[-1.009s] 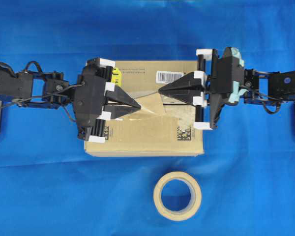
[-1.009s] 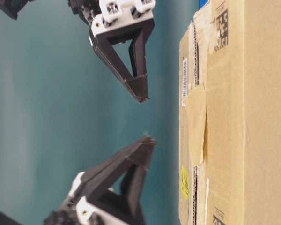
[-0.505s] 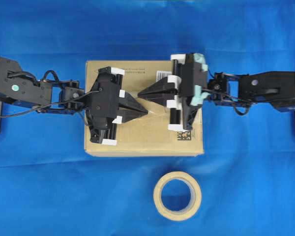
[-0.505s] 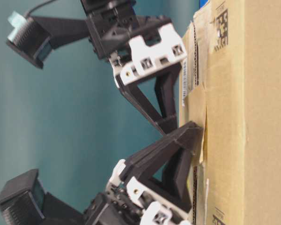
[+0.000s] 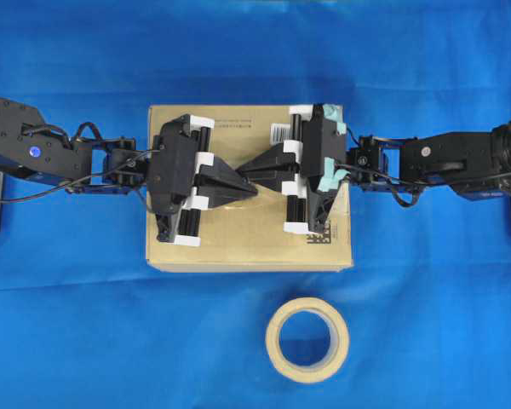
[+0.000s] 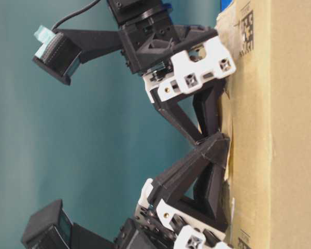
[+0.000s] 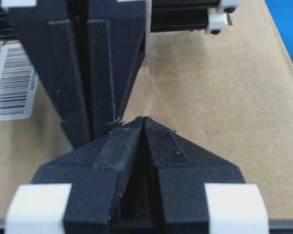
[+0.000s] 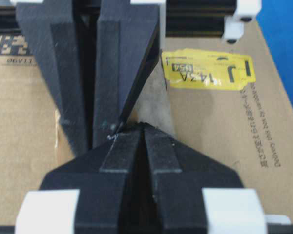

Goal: Apply tape along the seams of the closed cardboard box to seal it securely.
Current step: 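Pull both grippers apart, pressing the tape edges onto the box top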

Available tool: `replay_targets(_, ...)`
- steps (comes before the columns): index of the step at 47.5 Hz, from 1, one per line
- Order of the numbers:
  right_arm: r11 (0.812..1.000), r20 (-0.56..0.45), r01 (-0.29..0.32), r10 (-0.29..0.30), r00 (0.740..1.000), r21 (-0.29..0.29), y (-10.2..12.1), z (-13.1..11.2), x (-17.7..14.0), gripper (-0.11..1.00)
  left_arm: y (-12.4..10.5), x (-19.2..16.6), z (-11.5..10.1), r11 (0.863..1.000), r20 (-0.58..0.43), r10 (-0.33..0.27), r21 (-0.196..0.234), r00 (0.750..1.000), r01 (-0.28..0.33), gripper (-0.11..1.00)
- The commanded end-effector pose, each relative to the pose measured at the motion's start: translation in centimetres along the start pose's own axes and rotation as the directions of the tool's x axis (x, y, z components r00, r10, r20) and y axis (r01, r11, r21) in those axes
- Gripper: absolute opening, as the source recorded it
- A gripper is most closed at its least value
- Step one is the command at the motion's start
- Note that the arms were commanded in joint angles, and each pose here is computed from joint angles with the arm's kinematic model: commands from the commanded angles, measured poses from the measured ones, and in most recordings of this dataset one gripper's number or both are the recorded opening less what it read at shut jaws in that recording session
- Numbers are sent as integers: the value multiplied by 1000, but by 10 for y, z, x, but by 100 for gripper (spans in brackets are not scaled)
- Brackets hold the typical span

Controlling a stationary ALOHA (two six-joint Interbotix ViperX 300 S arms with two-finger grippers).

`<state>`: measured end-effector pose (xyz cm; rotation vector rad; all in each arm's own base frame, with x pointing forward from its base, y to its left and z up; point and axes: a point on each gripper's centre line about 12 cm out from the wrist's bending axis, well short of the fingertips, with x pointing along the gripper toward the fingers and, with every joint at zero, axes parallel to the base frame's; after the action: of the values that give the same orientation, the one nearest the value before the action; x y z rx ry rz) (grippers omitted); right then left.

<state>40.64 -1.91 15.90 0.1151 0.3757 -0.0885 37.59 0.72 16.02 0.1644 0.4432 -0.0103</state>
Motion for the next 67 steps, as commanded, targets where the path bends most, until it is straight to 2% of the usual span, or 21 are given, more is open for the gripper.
replay_targets(1, 1000, 5, -7, 7, 1000, -1, 3, 3, -6, 0, 7, -5, 0, 1000, 5, 18, -8, 1000, -18, 0)
replay_targets(22, 998, -4, 31, -31, 1000, 61, -5, -19, -40, 0, 10, -30, -25, 997, -30, 33, -67, 999, -35, 0)
replay_targets(28, 997, 12, 33, -34, 999, 70, -5, -16, -46, 0, 8, -32, -22, 996, -15, 29, -82, 999, -30, 0)
replay_targets(31, 997, 32, 29, -31, 999, 69, -5, -9, -50, 0, 5, -31, -11, 996, 21, 22, -91, 1000, -20, 0)
replay_targets(39, 998, 117, 13, -20, 993, 53, -2, 19, -58, 0, -7, -26, 28, 998, 152, -3, -57, 988, 12, 0)
replay_targets(45, 999, 134, 13, -19, 991, 42, -1, 27, -52, 0, -10, -16, 39, 999, 204, -8, -44, 979, 17, 0)
replay_targets(55, 999, 91, 11, -14, 996, 34, 3, 22, -23, 0, -12, 2, 37, 1000, 189, -12, -14, 982, 14, 0)
replay_targets(61, 999, 52, 9, -10, 999, 32, 5, 13, -6, 0, -11, 8, 32, 1000, 173, -8, -14, 985, 11, 0)
replay_targets(67, 1000, 35, -5, 4, 999, 24, 12, 8, -3, 0, -11, 9, 26, 1000, 155, -8, -15, 988, 11, 0)
